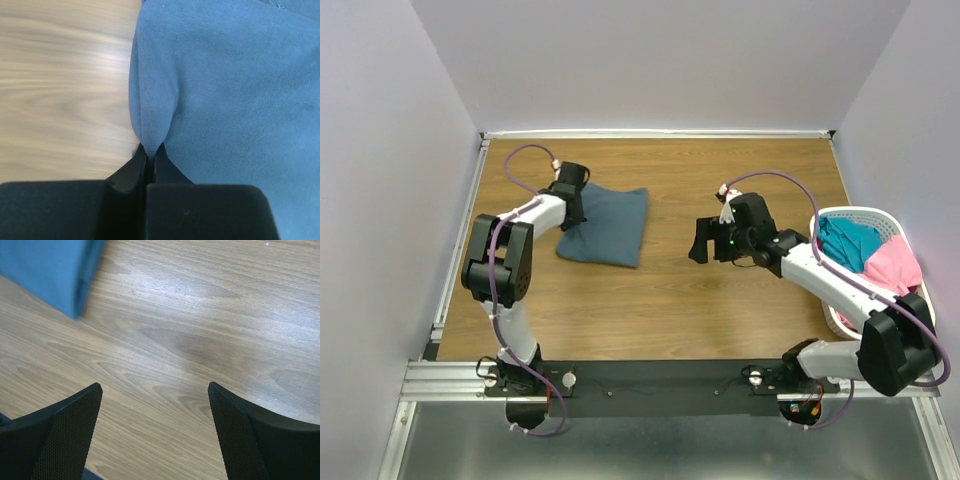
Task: Fold and stack the t-shirts
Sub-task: Neatly place the folded tshirt to the corner
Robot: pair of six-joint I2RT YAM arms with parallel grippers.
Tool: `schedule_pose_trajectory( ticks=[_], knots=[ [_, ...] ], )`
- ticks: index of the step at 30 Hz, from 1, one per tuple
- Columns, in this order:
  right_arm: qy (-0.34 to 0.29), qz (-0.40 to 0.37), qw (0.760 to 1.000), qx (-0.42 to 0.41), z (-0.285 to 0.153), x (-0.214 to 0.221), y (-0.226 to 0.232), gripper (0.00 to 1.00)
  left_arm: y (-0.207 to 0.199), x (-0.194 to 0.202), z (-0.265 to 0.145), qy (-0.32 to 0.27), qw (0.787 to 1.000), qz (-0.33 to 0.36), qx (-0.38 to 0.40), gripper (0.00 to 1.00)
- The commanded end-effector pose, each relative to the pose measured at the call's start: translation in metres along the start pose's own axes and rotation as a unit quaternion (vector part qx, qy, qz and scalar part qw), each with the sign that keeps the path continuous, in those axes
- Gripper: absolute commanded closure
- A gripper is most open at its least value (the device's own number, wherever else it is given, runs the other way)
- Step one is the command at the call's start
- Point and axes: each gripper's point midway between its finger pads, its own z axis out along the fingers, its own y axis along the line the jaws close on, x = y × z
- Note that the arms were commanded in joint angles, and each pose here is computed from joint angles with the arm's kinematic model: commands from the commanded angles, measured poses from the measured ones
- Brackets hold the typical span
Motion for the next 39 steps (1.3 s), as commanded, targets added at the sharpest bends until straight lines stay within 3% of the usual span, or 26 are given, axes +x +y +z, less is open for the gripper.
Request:
schedule_pose_trajectory(
  ticks=[1,5,8,9,10,11,14,15,18,21,23,24,27,29,30,31,35,39],
  knots=[
    [0.013,-0.014,1.0,0.005,0.005,0.005,-0.004,0.06,0.099,-0.032,-0.004,-0.008,0.985,0.008,-0.172,1.0],
    [0.013,-0.021,1.0,0.002,0.005,0.0,-0.002,0.06,0.153,-0.067,0.001,-0.029,0.965,0.014,-0.259,0.99],
    [0.02,-0.022,0.999,-0.013,0.006,0.0,0.004,0.06,0.187,-0.095,0.008,-0.035,0.946,0.019,-0.321,0.89],
    [0.023,-0.022,0.999,-0.017,0.007,0.0,0.005,0.06,0.195,-0.103,0.009,-0.036,0.941,0.018,-0.337,0.84],
    [0.028,-0.021,0.999,-0.025,0.008,0.002,0.008,0.06,0.2,-0.121,0.01,-0.05,0.932,0.011,-0.358,0.67],
    [0.033,-0.02,0.999,-0.028,0.009,0.004,0.009,0.06,0.218,-0.126,0.008,-0.044,0.927,-0.001,-0.373,0.61],
    [0.039,-0.019,0.999,-0.03,0.011,0.007,0.009,0.06,0.22,-0.158,0.003,-0.077,0.928,-0.042,-0.362,0.41],
    [0.04,-0.019,0.999,-0.025,0.012,0.008,0.006,0.06,0.216,-0.163,-0.003,-0.082,0.932,-0.053,-0.348,0.28],
    [0.038,-0.018,0.999,-0.023,0.012,0.007,0.006,0.06,0.201,-0.171,-0.014,-0.106,0.941,-0.115,-0.301,0.23],
    [0.035,-0.018,0.999,-0.028,0.011,0.003,0.009,0.06,0.174,-0.158,-0.024,-0.12,0.951,-0.202,-0.199,0.22],
    [0.031,-0.017,0.999,-0.029,0.009,0.002,0.009,0.06,0.141,-0.127,-0.03,-0.101,0.962,-0.236,-0.097,0.23],
    [0.029,-0.018,0.999,-0.029,0.007,0.002,0.01,0.06,0.126,-0.131,-0.033,-0.121,0.953,-0.274,-0.05,0.23],
    [0.021,-0.021,0.999,-0.025,0.003,0.001,0.008,0.06,0.071,-0.067,-0.043,-0.058,0.936,-0.336,0.089,0.23],
    [0.022,-0.021,0.999,-0.024,0.003,0.003,0.008,0.06,0.056,-0.046,-0.048,-0.041,0.92,-0.371,0.117,0.23],
    [0.023,-0.02,0.999,-0.025,0.003,0.004,0.007,0.06,0.042,-0.055,-0.062,-0.067,0.912,-0.374,0.151,0.23],
    [0.025,-0.02,0.999,-0.025,0.003,0.006,0.007,0.06,0.035,-0.033,-0.059,-0.047,0.897,-0.411,0.154,0.23],
    [0.029,-0.021,0.999,-0.027,0.003,0.009,0.007,0.06,0.019,-0.026,-0.065,-0.071,0.867,-0.463,0.168,0.21],
    [0.023,-0.025,0.999,-0.018,0.001,0.01,0.003,0.06,0.011,-0.027,-0.059,-0.069,0.851,-0.491,0.171,0.2]
  ],
)
